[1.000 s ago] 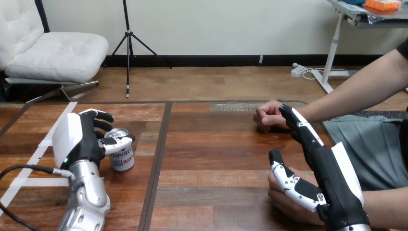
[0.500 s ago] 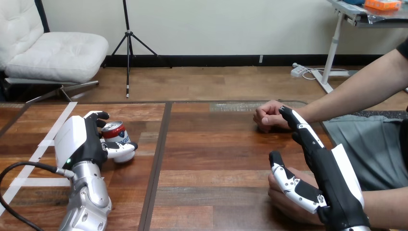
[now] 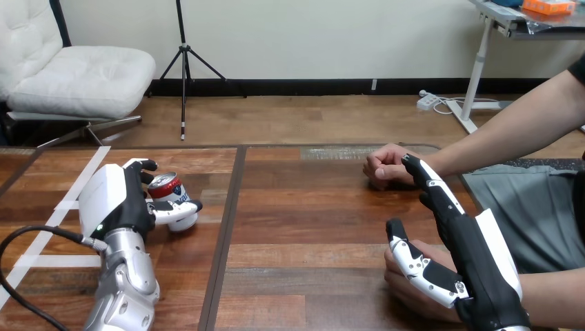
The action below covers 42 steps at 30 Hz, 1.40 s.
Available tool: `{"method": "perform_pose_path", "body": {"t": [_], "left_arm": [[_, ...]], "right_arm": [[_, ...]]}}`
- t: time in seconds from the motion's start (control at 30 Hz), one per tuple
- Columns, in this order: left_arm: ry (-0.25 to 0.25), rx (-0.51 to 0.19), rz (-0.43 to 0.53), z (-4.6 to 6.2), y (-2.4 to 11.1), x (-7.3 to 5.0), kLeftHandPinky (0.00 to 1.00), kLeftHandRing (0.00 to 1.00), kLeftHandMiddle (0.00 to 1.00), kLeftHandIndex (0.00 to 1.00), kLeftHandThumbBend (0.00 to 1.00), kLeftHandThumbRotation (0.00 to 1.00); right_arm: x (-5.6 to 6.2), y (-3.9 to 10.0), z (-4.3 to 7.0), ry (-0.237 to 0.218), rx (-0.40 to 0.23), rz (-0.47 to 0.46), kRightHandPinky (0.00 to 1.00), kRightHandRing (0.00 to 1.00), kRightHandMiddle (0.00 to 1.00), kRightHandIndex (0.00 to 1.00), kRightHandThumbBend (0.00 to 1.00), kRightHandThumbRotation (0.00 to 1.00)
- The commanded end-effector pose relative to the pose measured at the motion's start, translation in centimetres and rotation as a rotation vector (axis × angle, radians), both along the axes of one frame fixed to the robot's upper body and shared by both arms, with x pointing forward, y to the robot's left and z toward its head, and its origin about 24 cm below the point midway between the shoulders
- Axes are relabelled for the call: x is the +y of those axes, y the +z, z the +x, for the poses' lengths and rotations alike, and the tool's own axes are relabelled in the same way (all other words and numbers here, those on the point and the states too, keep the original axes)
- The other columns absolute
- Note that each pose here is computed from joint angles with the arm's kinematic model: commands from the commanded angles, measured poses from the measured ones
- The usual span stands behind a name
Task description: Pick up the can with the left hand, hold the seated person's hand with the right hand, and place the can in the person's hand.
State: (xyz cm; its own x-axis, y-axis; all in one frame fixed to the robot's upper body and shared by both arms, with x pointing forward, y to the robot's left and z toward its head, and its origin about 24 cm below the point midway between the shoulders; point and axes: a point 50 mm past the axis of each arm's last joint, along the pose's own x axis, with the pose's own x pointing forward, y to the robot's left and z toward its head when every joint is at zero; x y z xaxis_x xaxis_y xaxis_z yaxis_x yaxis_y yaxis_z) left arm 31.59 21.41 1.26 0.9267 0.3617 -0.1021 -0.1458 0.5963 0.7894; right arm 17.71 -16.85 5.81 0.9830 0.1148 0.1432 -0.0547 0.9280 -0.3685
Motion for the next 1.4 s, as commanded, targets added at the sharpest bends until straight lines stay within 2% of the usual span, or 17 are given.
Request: {"method": "perform_pose_path", "body": {"t": [0.0, 0.23, 0.5, 1.37], "left_arm": [[-0.036, -0.068, 0.036, 1.14, 2.16, -0.4, 0.58, 0.7, 0.75, 0.77, 0.93, 0.25], [-0.034, -0.066, 0.038, 1.09, 2.13, -0.39, 0.57, 0.7, 0.75, 0.77, 0.93, 0.26], [-0.039, -0.075, 0.029, 1.01, 2.17, -0.43, 0.51, 0.65, 0.71, 0.76, 0.93, 0.26], [-0.043, -0.097, 0.025, 1.11, 2.51, -0.38, 0.58, 0.69, 0.75, 0.75, 0.9, 0.24]], "right_arm": [[0.38, 1.92, 0.56, 0.026, -0.09, 0.007, 0.97, 0.98, 0.97, 0.94, 0.15, 0.11], [0.42, 1.88, 0.56, 0.025, -0.09, 0.012, 0.99, 0.99, 0.97, 0.94, 0.15, 0.12], [0.4, 1.93, 0.54, 0.021, -0.087, 0.006, 1.0, 0.99, 0.97, 0.95, 0.15, 0.13], [0.43, 1.95, 0.77, 0.023, -0.098, 0.006, 1.0, 0.99, 0.97, 0.94, 0.14, 0.12]]}}
